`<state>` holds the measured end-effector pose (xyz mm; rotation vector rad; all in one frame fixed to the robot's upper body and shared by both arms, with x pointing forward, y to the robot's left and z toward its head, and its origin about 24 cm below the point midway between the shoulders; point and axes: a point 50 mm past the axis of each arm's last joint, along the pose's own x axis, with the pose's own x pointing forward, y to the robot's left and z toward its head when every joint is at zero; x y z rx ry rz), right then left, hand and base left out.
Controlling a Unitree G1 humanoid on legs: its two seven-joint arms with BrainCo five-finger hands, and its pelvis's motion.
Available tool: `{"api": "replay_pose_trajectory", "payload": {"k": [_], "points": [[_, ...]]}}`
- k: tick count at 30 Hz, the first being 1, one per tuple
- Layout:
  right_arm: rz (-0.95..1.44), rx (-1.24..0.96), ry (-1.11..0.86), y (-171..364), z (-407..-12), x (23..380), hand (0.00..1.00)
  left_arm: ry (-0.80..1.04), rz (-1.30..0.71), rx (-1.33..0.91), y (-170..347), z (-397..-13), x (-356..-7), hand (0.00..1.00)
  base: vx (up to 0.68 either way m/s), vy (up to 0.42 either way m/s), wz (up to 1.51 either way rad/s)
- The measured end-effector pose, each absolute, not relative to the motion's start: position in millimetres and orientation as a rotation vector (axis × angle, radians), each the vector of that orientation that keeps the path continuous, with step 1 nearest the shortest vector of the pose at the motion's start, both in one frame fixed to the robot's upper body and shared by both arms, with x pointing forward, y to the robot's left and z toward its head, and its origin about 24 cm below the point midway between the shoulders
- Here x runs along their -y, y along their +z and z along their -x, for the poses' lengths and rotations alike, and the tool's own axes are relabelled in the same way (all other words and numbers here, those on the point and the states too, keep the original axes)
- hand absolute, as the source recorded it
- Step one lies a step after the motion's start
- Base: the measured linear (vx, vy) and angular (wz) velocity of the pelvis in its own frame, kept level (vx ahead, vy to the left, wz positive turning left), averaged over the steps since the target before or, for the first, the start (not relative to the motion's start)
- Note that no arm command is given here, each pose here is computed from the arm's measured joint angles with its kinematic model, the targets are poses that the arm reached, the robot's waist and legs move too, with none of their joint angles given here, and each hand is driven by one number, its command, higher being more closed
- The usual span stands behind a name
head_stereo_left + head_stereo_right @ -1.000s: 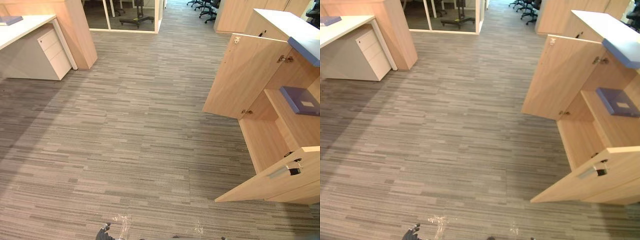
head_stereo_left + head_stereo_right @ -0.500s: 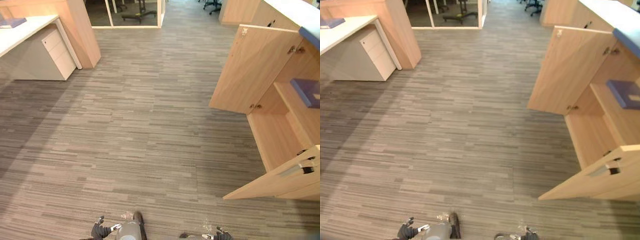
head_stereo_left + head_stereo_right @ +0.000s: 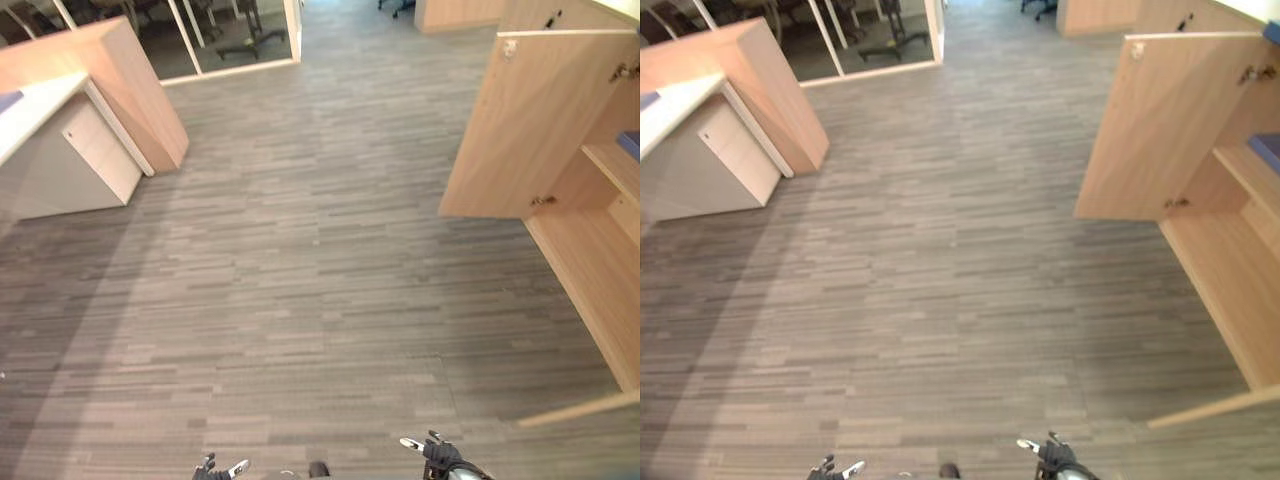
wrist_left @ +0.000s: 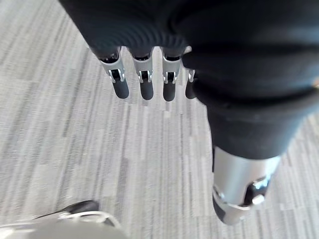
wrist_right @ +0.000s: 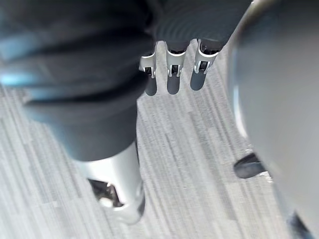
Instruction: Walk over to the cabinet, pick up the folder, carry it to the office cabinet, place the folder inside the office cabinet, then close the office cabinet door
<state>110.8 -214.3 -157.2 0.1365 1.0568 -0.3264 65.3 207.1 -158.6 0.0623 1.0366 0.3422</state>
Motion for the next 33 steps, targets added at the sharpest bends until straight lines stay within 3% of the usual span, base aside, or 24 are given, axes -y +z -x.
{"api": "replay_pose_trajectory", "payload": {"k": [8, 14, 20, 27, 33], "points": [[-0.199, -0.946, -0.270, -147.6, -149.1, 186.6, 0.00, 0.295, -0.087, -0.997, -154.8, -77.7, -208.5, 0.00, 0.22, -0.024, 0.17], [-0.201, -0.966, -0.308, -149.7, -142.3, 196.5, 0.00, 0.288, -0.082, -1.014, -156.8, -79.5, -205.5, 0.00, 0.21, -0.223, -0.27], [-0.259, -1.058, -0.416, -161.5, -100.7, 206.5, 0.00, 0.350, -0.036, -0.988, -154.2, -84.4, -212.5, 0.00, 0.24, -0.246, -0.03], [-0.240, -1.097, -0.408, -164.0, -94.2, 208.7, 0.00, 0.476, 0.056, -1.020, -156.4, -58.8, -218.7, 0.00, 0.29, -0.124, -0.77], [-0.250, -1.072, -0.396, -161.4, -104.8, 208.4, 0.00, 0.468, 0.052, -1.020, -156.2, -56.5, -214.2, 0.00, 0.25, 0.054, -0.90]]}}
